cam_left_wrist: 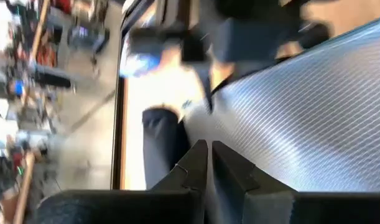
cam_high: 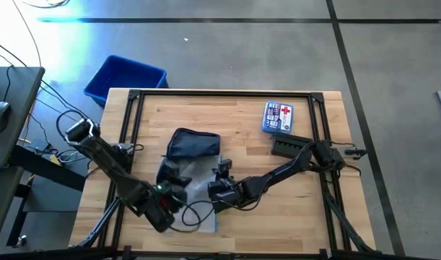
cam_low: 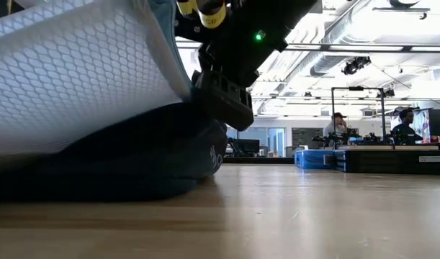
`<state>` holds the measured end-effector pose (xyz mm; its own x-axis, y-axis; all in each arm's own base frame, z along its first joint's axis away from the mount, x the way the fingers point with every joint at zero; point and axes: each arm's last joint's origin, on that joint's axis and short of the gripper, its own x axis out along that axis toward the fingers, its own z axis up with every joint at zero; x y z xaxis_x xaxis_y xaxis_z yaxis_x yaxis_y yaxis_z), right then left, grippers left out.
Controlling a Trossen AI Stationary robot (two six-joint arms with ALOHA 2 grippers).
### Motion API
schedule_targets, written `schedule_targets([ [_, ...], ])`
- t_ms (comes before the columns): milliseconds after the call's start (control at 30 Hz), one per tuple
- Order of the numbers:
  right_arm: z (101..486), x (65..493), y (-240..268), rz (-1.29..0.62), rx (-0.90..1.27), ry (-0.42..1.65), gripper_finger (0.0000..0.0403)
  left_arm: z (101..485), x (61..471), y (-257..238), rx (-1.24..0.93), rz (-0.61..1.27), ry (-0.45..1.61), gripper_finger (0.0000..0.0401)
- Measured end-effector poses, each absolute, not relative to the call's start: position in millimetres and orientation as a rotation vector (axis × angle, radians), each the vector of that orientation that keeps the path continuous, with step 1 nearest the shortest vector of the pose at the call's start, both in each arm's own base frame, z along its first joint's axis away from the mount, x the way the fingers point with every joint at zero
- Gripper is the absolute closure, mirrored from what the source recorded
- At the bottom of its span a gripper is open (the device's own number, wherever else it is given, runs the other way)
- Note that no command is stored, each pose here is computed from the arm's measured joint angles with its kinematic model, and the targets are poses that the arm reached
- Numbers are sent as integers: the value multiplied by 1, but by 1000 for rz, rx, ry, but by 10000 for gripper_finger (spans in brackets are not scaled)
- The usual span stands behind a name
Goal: Unpack backpack
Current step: Put the transparent zip bag into the black backpack
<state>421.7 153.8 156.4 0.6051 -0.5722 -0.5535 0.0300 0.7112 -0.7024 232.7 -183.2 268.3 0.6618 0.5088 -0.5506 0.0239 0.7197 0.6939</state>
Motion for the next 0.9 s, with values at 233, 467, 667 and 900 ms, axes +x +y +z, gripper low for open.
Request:
schedule_targets([
  [233,177,405,174,-362,-728,833,159,274,219,-168,560,292,962,360],
  [467,212,364,193,-303,-652,886,154,269,204,-182,388,173,1099,355],
  [667,220,365,237,130,-329,791,177,247,185,-182,262,301,1170,355],
  [900,202,395,258,254,-254,558,203,174,173,-163,85,368,1280,355],
])
